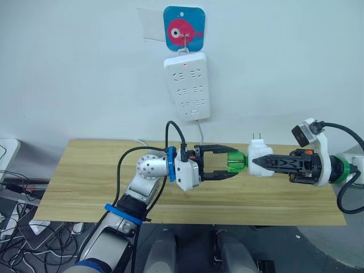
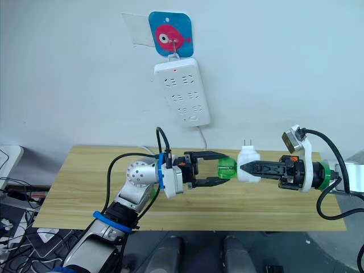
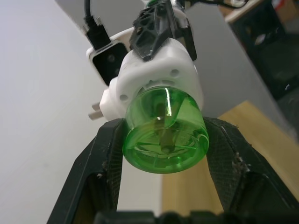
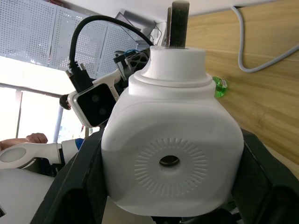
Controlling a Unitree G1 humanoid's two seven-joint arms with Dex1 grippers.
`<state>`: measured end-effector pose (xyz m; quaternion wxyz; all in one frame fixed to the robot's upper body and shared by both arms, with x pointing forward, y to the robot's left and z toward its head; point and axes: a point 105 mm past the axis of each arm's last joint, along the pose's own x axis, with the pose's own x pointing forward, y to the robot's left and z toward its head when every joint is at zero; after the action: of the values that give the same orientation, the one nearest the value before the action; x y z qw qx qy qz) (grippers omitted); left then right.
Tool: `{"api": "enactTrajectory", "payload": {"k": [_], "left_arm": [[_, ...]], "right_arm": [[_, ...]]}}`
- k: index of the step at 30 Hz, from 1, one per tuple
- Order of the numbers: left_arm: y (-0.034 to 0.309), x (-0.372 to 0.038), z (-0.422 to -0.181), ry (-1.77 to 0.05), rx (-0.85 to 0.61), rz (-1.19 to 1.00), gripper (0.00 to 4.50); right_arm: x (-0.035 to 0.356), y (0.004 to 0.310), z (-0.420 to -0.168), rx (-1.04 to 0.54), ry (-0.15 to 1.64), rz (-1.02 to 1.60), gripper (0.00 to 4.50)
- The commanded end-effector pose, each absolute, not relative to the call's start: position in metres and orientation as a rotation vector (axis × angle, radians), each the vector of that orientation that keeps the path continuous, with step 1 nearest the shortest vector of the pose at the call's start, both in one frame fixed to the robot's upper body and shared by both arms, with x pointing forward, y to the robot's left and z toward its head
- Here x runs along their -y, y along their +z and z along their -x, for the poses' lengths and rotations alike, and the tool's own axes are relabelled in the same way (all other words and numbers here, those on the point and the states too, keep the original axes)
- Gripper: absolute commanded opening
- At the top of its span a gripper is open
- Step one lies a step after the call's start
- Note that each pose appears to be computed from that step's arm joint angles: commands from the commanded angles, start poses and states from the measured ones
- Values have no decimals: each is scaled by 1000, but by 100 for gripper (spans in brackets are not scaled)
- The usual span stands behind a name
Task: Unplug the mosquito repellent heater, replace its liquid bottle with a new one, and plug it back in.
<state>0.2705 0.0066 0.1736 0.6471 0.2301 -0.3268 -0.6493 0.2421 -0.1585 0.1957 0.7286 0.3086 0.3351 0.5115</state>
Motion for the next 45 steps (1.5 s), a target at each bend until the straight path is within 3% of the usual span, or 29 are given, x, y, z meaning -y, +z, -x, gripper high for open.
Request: {"api": "enactTrajectory", "payload": {"k": [1, 5, 8, 13, 14, 18, 19, 25, 27, 30, 35, 39, 45], "left_arm": [[176, -6, -279, -1577, 325, -83, 225], [170, -16, -267, -1738, -356, 368, 225], [162, -23, -274, -1673, -650, 568, 225], [160, -26, -273, -1636, -792, 696, 225], [162, -26, -271, -1648, -794, 704, 296], [171, -28, -272, -1653, -759, 723, 414], [173, -30, -274, -1651, -737, 694, 446], [185, -49, -277, -1639, -621, 572, 446], [192, -49, -274, -1643, -486, 457, 446], [197, -46, -278, -1589, -202, 201, 446], [191, -45, -262, -1511, 521, -438, 446], [185, -43, -253, -1449, 830, -653, 446], [187, -32, -259, -1360, 1077, -795, 446]], "right_arm": [[155, 207, -234, -732, 1177, -634, 299], [154, 204, -232, -748, 1185, -571, 299], [151, 205, -231, -741, 1209, -565, 299], [148, 205, -226, -752, 1232, -556, 299], [149, 205, -226, -752, 1229, -559, 299], [151, 206, -227, -743, 1211, -584, 299], [153, 206, -226, -744, 1204, -587, 299], [164, 207, -232, -706, 1146, -662, 299], [167, 205, -235, -693, 1120, -680, 299], [172, 204, -237, -684, 1095, -699, 299], [171, 206, -240, -661, 1114, -730, 299], [163, 211, -239, -648, 1164, -722, 299], [156, 212, -237, -654, 1203, -717, 299]]}}
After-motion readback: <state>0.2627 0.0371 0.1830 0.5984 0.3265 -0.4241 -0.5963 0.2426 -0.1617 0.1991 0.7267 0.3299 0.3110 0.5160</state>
